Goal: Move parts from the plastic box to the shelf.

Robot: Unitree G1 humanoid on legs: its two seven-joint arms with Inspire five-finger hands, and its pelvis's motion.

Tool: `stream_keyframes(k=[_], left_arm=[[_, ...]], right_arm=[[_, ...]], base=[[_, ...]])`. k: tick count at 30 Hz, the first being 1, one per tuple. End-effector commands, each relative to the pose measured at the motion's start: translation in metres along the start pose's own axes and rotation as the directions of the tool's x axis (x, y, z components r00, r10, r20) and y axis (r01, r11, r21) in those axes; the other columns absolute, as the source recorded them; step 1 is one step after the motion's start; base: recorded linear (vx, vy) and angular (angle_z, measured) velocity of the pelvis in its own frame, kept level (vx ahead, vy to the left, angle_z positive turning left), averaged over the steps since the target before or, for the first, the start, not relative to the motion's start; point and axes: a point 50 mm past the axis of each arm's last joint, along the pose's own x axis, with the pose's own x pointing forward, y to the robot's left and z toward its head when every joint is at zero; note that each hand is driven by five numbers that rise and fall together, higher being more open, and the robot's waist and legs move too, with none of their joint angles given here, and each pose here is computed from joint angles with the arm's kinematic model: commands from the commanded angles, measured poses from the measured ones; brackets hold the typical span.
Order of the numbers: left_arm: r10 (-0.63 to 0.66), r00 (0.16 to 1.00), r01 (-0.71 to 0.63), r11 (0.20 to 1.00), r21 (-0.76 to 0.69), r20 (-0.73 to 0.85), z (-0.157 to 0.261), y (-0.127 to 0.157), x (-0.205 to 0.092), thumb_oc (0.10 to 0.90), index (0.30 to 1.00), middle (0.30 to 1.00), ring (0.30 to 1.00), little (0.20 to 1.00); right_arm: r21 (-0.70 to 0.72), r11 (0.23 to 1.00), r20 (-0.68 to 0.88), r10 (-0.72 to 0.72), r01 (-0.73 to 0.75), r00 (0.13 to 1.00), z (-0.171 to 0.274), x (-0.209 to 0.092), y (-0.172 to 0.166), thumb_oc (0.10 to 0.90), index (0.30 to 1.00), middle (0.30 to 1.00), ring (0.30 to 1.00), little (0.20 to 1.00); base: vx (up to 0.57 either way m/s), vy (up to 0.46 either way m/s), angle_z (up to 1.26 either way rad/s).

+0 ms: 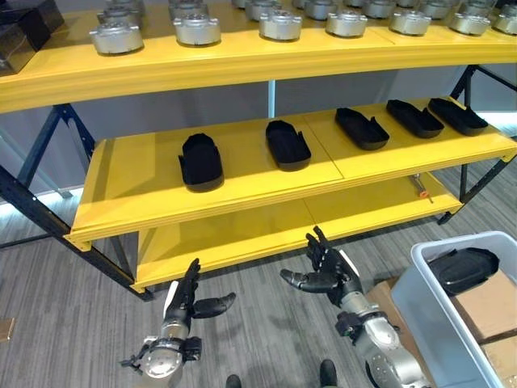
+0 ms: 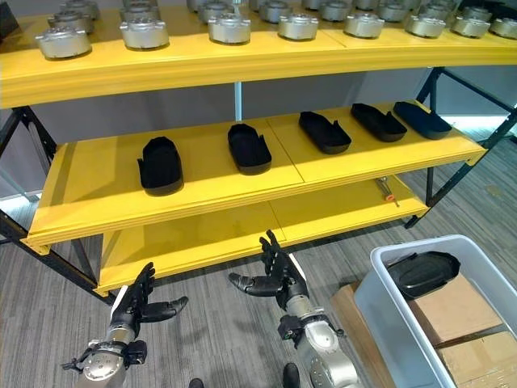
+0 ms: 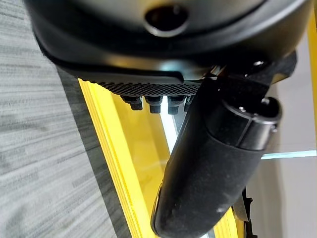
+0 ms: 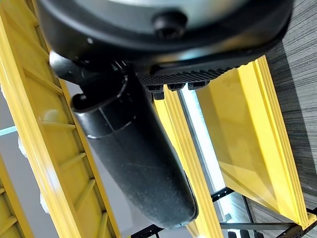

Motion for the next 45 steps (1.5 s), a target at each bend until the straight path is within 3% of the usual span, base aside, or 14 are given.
stream_keyframes(k=[1, 14, 20, 34, 40, 45], left_arm=[[0.048, 0.948, -0.05, 0.999, 0.0, 0.313, 0.062, 0.01, 0.018, 0.9, 1.0, 1.0, 1.0, 1.0], [0.039, 0.948, -0.036, 0.999, -0.016, 0.317, 0.067, 0.003, 0.026, 0.9, 1.0, 1.0, 1.0, 1.0], [0.036, 0.953, -0.016, 0.997, -0.069, 0.301, 0.062, 0.003, 0.019, 0.9, 1.0, 1.0, 1.0, 1.0], [-0.044, 0.974, 0.06, 0.996, -0.069, 0.221, 0.039, -0.007, 0.007, 0.9, 1.0, 1.0, 1.0, 1.0], [-0.062, 0.956, 0.084, 0.994, -0.064, 0.287, 0.056, -0.017, 0.017, 0.9, 1.0, 1.0, 1.0, 1.0], [-0.097, 0.95, 0.128, 0.988, -0.087, 0.295, 0.06, -0.026, 0.017, 0.9, 1.0, 1.0, 1.0, 1.0]], right_arm=[[-0.056, 0.997, 0.288, 0.075, -0.061, 0.955, 0.061, 0.02, 0.008, 0.9, 1.0, 1.0, 1.0, 1.0], [-0.078, 0.996, 0.307, 0.058, -0.035, 0.95, 0.063, 0.018, 0.007, 0.9, 1.0, 1.0, 1.0, 1.0], [-0.107, 0.994, 0.323, 0.067, -0.034, 0.944, 0.07, 0.024, 0.009, 0.9, 1.0, 1.0, 1.0, 1.0], [-0.129, 0.985, 0.408, -0.051, 0.113, 0.912, 0.086, -0.002, -0.026, 0.9, 1.0, 1.0, 1.0, 1.0], [-0.12, 0.977, 0.472, -0.101, 0.178, 0.876, 0.097, -0.018, -0.039, 0.9, 1.0, 1.0, 1.0, 1.0], [-0.154, 0.973, 0.508, -0.07, 0.17, 0.858, 0.111, -0.006, -0.035, 0.9, 1.0, 1.0, 1.0, 1.0]], base=[[-0.03, 0.1, 0.06], [-0.01, -0.009, 0.01], [-0.06, -0.131, -1.28], [0.06, -0.174, -0.41], [0.05, -0.288, -0.13], [0.06, -0.124, -0.39]])
